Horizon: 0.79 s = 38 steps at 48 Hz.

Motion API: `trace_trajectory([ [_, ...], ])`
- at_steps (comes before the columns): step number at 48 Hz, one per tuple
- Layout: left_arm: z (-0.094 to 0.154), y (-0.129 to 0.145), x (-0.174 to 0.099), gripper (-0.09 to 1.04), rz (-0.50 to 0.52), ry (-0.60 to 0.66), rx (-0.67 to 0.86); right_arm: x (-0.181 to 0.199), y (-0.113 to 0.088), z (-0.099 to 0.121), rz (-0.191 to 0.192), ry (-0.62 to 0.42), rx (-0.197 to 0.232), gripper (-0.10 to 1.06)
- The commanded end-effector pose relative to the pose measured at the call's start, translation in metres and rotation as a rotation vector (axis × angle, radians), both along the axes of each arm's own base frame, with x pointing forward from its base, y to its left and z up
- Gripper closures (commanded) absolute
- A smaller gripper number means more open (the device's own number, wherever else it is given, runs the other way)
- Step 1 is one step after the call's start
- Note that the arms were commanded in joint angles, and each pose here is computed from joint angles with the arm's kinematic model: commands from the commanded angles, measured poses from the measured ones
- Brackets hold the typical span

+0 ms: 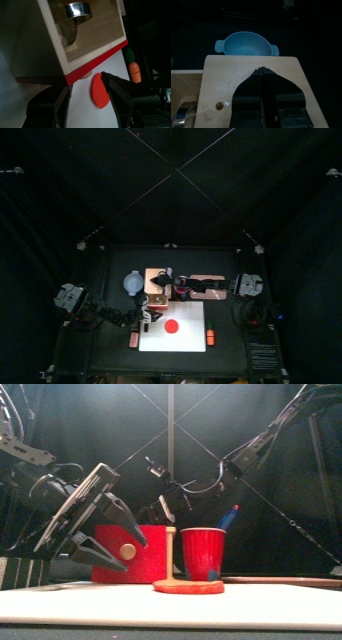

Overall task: Get the cutter from the drawer then cut the dough then place the extra dough in the bowl
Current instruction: Place the cutter on the board

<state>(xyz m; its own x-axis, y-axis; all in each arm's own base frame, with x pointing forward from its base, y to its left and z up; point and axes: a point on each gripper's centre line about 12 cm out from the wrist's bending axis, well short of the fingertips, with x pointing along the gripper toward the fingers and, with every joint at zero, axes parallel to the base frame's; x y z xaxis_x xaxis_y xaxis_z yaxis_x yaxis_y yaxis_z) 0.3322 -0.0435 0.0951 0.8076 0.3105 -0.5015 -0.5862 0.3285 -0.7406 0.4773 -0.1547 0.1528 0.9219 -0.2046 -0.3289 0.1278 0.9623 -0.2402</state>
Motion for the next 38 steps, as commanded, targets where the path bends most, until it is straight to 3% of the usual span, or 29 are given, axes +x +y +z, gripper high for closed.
trace_trajectory([
  [1, 0.015, -0.004, 0.001, 0.1, -0.014, -0.045, -0.007, -0.002, -0.005, 0.006, -0.012, -0.003, -0.003, 1.04],
  [22, 0.032, -0.029, -0.027, 0.1, -0.149, -0.072, 0.001, 0.0, -0.001, 0.018, -0.007, -0.027, -0.007, 1.04],
  [38, 0.066, -0.054, -0.023, 0.12, -0.553, -0.212, 0.319, 0.001, 0.022, 0.052, 0.035, -0.09, -0.018, 1.04],
])
